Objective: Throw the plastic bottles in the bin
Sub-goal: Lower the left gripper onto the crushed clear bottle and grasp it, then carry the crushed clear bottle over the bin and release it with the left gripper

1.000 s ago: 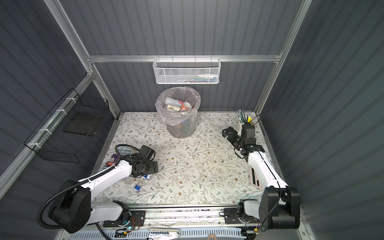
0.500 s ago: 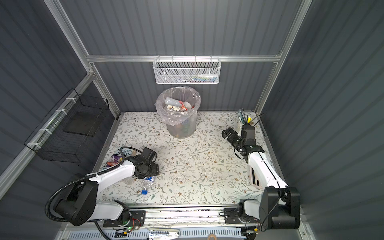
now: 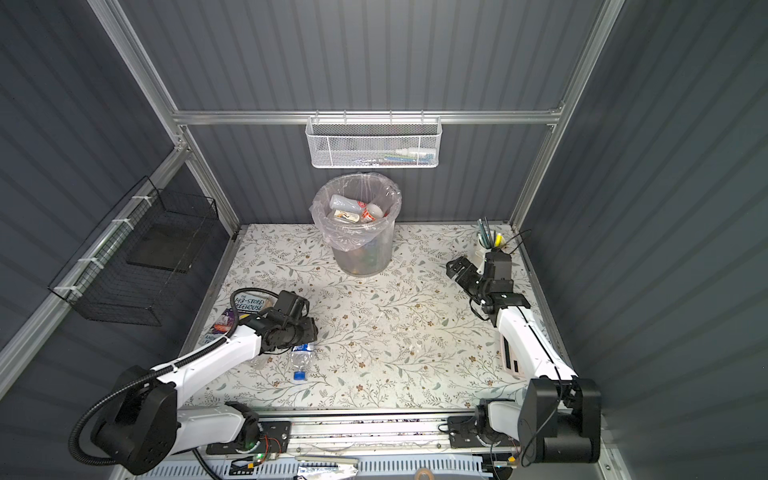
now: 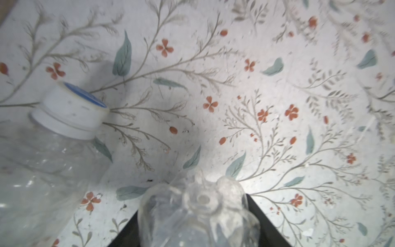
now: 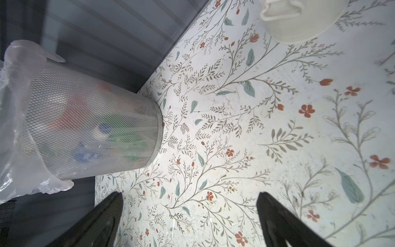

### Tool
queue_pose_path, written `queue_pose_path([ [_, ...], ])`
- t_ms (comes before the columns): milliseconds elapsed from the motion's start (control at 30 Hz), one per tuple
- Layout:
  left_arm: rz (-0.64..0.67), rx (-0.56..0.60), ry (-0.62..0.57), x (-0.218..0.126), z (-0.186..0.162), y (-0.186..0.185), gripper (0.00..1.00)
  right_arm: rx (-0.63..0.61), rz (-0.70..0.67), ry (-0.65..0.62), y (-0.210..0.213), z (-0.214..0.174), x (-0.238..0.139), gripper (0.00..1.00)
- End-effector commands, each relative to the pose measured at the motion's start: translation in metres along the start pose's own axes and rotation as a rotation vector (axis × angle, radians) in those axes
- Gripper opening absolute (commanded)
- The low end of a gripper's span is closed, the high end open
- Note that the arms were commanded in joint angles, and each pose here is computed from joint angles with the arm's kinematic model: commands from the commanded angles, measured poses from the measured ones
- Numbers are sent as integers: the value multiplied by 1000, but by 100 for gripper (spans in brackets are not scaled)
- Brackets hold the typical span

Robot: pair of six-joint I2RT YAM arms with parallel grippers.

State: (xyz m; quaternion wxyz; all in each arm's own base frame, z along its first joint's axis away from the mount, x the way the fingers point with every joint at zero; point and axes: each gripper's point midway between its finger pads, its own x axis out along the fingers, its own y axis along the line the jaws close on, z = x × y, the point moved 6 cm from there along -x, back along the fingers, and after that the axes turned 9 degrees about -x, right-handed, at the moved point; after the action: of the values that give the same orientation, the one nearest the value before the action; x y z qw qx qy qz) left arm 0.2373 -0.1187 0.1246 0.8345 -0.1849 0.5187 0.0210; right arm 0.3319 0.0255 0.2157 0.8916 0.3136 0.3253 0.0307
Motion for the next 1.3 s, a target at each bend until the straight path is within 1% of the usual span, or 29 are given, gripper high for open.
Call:
queue_pose_path([
  [0, -90, -25, -191, -38, 39, -24, 48, 4, -10, -20, -4, 1, -5, 99],
  [100, -168, 2, -409, -88, 78, -43, 47, 5, -18, -36, -6, 3, -8, 99],
  [167, -216, 43, -596, -131, 108, -57, 46, 6, -21, -44, -7, 6, -10, 99],
  [300, -327, 101, -927, -210, 151, -82, 46, 9, -21, -63, -7, 10, -14, 99],
  [333, -366, 115, -1016, -230, 160, -89, 46, 8, -22, -68, -7, 11, -16, 99],
  [367, -403, 129, -1097, -247, 167, -95, 49, 7, -25, -74, -8, 11, -18, 99],
  [467, -497, 147, -1283, -282, 185, -113, 48, 7, -27, -93, -7, 15, -22, 99],
  [567, -610, 165, -1378, -294, 202, -139, 47, 7, -20, -111, -5, 20, -27, 99],
  [633, -657, 178, -1377, -281, 218, -161, 46, 8, -16, -121, -3, 22, -29, 99],
  [667, -669, 181, -1353, -271, 229, -175, 48, 7, -13, -123, -2, 23, -30, 99],
  [733, -683, 204, -1254, -245, 250, -206, 50, 4, -7, -127, 0, 25, -32, 99],
  [800, -686, 246, -1111, -208, 268, -238, 57, 0, -4, -124, 1, 25, -33, 99],
  [833, -658, 250, -1028, -183, 274, -249, 69, -3, -4, -120, 1, 24, -34, 99],
  [867, -637, 237, -984, -171, 281, -255, 79, -5, -5, -117, 1, 24, -36, 99],
  [900, -619, 225, -961, -161, 284, -258, 87, -8, -8, -118, 0, 23, -37, 99],
  [933, -611, 217, -963, -157, 285, -258, 99, -8, -16, -113, -3, 22, -37, 99],
  [1000, -606, 195, -993, -160, 285, -253, 99, -15, -13, -143, -2, 23, -48, 99],
  [1067, -587, 181, -1041, -176, 283, -244, 99, -10, -22, -144, -8, 21, -50, 99],
  [1167, -541, 191, -1082, -200, 277, -228, 99, -5, -24, -128, -12, 17, -47, 99],
  [1267, -461, 188, -1078, -213, 265, -207, 99, 6, -20, -113, -14, 13, -42, 99],
])
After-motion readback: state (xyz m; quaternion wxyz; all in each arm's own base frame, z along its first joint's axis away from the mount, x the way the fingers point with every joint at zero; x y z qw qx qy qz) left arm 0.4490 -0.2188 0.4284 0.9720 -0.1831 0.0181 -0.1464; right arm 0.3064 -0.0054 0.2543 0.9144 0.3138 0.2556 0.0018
